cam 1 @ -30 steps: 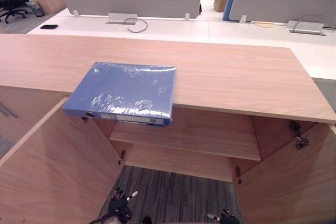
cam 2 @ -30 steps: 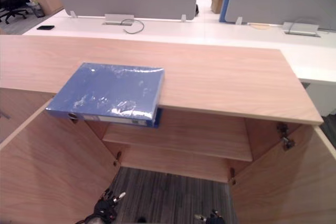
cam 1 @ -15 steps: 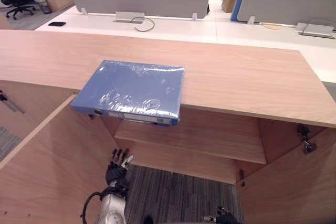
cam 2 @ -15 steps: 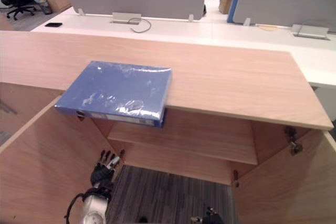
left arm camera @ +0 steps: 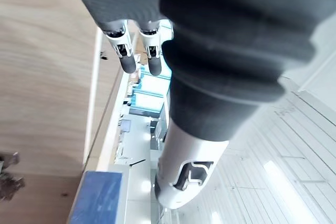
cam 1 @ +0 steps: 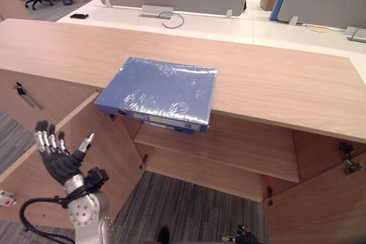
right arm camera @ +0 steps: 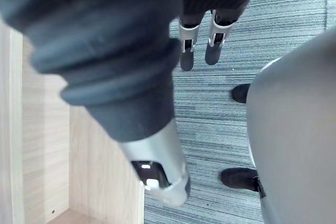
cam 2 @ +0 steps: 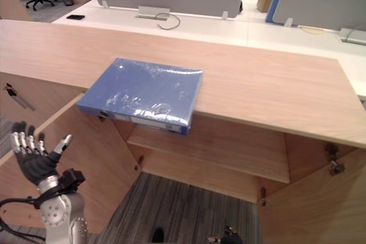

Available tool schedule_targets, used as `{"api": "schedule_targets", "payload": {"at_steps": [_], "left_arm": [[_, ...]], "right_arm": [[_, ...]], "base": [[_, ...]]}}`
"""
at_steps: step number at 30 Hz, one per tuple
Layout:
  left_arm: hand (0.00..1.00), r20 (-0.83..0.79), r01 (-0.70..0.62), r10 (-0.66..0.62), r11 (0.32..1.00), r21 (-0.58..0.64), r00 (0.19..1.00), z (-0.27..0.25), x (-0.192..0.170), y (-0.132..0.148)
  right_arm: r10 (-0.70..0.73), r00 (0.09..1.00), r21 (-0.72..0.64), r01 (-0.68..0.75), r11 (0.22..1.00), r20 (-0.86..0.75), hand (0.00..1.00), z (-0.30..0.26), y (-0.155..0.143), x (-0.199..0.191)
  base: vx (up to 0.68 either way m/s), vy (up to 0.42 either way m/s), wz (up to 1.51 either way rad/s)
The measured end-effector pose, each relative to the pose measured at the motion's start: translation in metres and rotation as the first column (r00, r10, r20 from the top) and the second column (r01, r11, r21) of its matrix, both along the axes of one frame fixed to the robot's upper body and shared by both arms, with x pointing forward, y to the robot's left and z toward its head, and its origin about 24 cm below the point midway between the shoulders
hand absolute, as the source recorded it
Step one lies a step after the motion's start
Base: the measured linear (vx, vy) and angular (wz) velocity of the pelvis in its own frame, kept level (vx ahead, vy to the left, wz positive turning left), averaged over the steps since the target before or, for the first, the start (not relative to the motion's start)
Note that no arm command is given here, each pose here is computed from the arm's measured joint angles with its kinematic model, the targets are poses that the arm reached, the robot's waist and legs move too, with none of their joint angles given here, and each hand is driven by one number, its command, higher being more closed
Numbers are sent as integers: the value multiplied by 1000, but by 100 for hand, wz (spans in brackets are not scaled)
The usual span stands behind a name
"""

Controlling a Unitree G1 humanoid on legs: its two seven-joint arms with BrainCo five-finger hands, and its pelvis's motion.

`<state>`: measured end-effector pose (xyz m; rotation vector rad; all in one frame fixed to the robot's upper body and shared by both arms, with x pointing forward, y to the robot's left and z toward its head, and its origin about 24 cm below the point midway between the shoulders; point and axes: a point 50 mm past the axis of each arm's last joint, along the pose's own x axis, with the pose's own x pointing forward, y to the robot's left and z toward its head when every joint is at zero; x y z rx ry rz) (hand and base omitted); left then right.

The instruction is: Walk over to the cabinet, pick up the folder, carry it to the office cabinet, place the folder inside the office cabinet, then close the office cabinet door

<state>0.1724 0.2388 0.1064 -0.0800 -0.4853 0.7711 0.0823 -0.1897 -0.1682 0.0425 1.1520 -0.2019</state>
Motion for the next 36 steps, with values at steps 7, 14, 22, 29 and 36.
{"api": "schedule_targets", "payload": {"at_steps": [7, 14, 22, 29, 36], "left_arm": [[0, 22, -221, 226, 924, 311, 974, 33, -14, 1], [0, 44, -202, 214, 803, 560, 976, 50, -8, -22], [0, 41, -129, 143, 691, 712, 989, 55, 1, -42], [0, 3, -51, 73, 669, 741, 997, 49, 9, -53], [0, -36, 29, -2, 633, 773, 999, 44, 21, -66]], "right_arm": [[-36, 999, 12, 36, 999, -6, 0, -1, 5, -5], [-34, 999, 12, 34, 999, -4, 0, -1, 5, -4], [-22, 1000, 20, 22, 1000, 4, 0, -1, 6, -3], [-13, 1000, 27, 13, 1000, 5, 0, -1, 7, -3], [-9, 1000, 28, 8, 1000, 2, 0, -1, 8, -4]], "base": [[-23, 0, -1], [-35, 4, -7], [6, -3, -7], [0, 0, 0], [0, 0, 0]]}}
